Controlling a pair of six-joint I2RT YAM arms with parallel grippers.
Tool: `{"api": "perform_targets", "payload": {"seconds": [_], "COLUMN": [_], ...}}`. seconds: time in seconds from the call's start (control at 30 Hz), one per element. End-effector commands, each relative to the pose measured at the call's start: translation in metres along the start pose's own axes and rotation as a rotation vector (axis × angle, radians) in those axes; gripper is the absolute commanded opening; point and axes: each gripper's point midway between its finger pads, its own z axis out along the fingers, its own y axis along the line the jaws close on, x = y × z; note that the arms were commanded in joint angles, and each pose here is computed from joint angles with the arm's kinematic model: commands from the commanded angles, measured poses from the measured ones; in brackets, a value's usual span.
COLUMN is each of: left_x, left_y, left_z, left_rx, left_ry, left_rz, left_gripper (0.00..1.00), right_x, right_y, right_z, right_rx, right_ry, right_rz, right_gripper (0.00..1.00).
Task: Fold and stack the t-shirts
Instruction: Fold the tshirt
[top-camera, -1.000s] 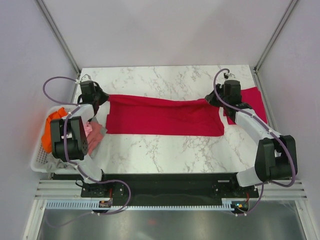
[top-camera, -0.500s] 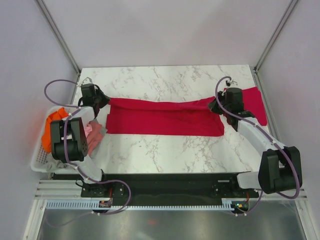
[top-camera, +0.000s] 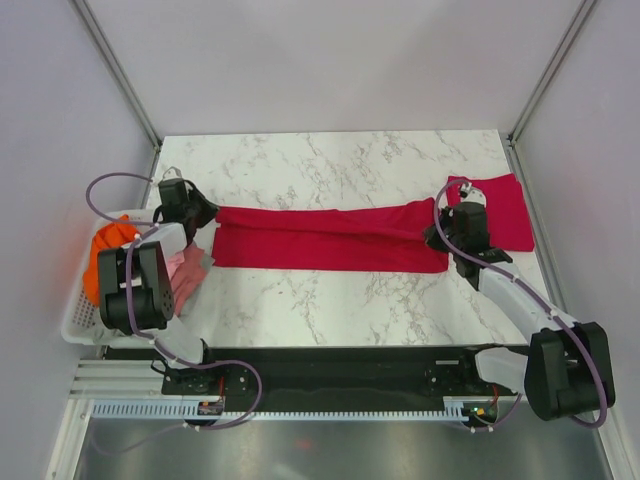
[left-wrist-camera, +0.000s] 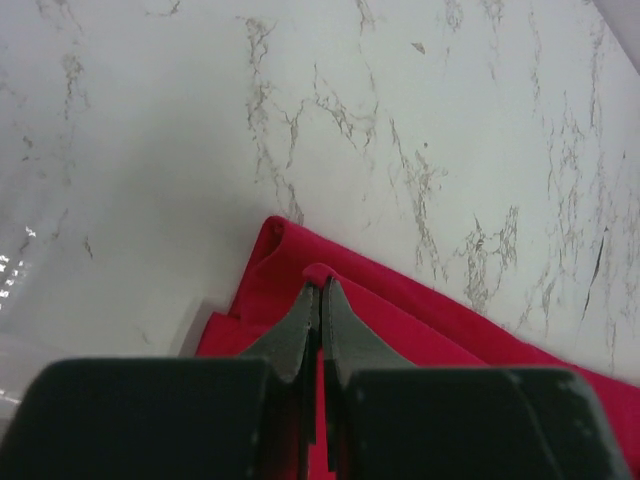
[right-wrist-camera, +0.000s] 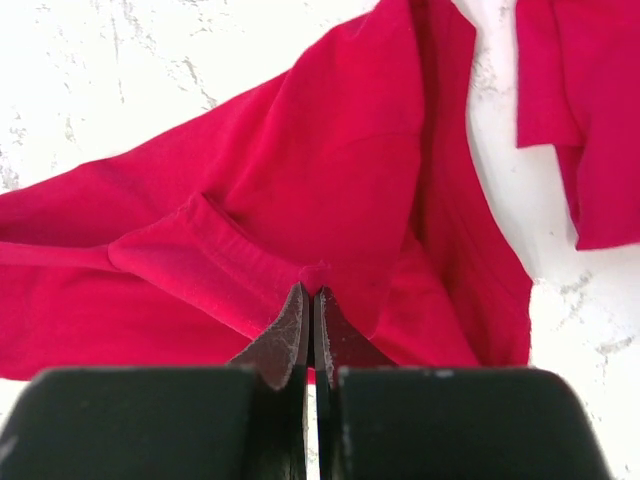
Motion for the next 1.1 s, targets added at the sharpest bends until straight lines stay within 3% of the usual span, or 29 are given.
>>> {"api": "perform_targets", "payload": {"seconds": [0.0, 0.13, 0.17, 0.23, 0.27, 0.43, 0.47, 0.57, 0.87, 1.07], "left_x": [-0.007, -0.007, -0.007, -0.012, -0.012, -0.03, -0.028, -0.033, 0.005, 0.016], "left_y": [-0.002, -0.002, -0.002, 0.0, 0.0, -0.009, -0.008, -0.014, -0.015, -0.027], "left_z": [-0.012, -0.019, -0.022, -0.026, -0.029, -0.055, -0.058, -0.069, -0.024, -0.007], "left_rx": [0.022, 0.03, 0.03, 0.017, 0.019, 0.039, 0.04, 0.066, 0.03, 0.013], "left_ry": [-0.034, -0.054, -0.062, -0.087, -0.098, -0.197, -0.2, -0.23, 0.071, 0.152], "left_rz": [-0.032, -0.029, -0.03, -0.029, -0.028, -0.017, -0.018, -0.016, -0.039, 0.003], "left_gripper": [0.02, 0.06, 0.08, 0.28, 0.35, 0.43, 0.5, 0.53, 0.53, 0.54], "right_x": [-0.009, -0.008, -0.007, -0.002, -0.001, 0.005, 0.003, 0.003, 0.017, 0.02], "right_y": [-0.003, -0.002, -0.001, -0.002, -0.002, -0.006, -0.004, 0.005, 0.06, 0.07], "right_z": [-0.006, -0.009, -0.01, -0.012, -0.014, -0.023, -0.024, -0.02, 0.034, 0.078], "right_rx": [0.016, -0.003, -0.01, -0.015, -0.02, -0.027, -0.034, -0.066, -0.143, -0.114], "right_ry": [-0.074, -0.088, -0.085, -0.082, -0.082, -0.1, -0.104, -0.075, 0.152, 0.218], "right_rz": [0.023, 0.026, 0.025, 0.023, 0.022, 0.013, 0.008, -0.009, -0.108, -0.075], "right_gripper": [0.02, 0.11, 0.23, 0.46, 0.49, 0.61, 0.62, 0.63, 0.62, 0.56]}}
